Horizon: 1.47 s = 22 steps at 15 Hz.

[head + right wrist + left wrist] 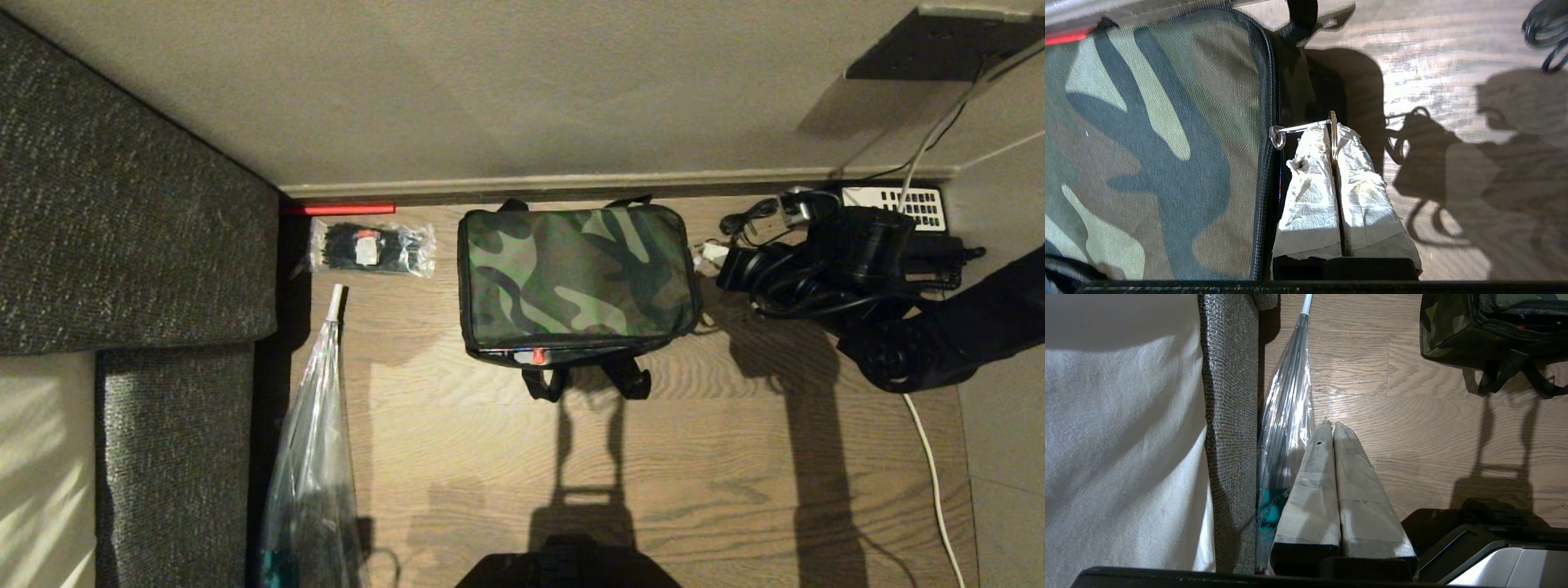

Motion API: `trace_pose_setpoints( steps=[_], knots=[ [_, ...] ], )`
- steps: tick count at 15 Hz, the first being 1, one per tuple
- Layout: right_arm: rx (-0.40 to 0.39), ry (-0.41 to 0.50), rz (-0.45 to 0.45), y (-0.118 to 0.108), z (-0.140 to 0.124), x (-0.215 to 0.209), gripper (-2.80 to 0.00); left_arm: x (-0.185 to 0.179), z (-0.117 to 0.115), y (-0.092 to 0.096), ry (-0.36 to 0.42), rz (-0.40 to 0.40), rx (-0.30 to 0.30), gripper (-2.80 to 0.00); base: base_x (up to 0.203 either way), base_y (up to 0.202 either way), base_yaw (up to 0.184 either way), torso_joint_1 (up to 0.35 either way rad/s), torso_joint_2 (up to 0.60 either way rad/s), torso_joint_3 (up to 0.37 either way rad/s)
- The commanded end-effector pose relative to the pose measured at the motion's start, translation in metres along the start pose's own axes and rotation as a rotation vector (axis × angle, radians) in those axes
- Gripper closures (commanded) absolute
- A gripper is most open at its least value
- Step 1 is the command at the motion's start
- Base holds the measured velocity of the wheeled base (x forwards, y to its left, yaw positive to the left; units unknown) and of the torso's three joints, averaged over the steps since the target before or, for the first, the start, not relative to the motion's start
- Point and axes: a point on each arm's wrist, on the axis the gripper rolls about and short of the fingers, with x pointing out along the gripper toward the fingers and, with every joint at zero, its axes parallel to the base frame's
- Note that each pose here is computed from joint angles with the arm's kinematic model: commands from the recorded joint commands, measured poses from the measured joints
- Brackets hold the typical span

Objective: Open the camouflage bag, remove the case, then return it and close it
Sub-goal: Open the top of the storage box

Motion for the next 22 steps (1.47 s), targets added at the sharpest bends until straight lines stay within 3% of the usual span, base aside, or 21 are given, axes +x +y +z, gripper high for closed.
trace_pose_setpoints(
  steps=[1, 11, 22],
  knots=[
    [-0.002, -0.014, 0.005, 0.000, 0.001, 0.004, 0.00, 0.000, 0.000, 0.000, 0.000, 0.001, 0.000, 0.00, 0.000, 0.000, 0.000, 0.000, 0.00, 0.000],
    [0.012, -0.050, 0.013, -0.001, 0.008, 0.013, 0.00, 0.000, 0.000, 0.000, -0.001, 0.001, 0.000, 0.00, 0.000, 0.000, 0.000, 0.000, 0.00, 0.000],
    [0.078, -0.095, 0.029, -0.002, 0.016, 0.027, 0.00, 0.000, 0.000, 0.000, -0.001, 0.001, 0.000, 0.00, 0.000, 0.000, 0.000, 0.000, 0.00, 0.000]
  ],
)
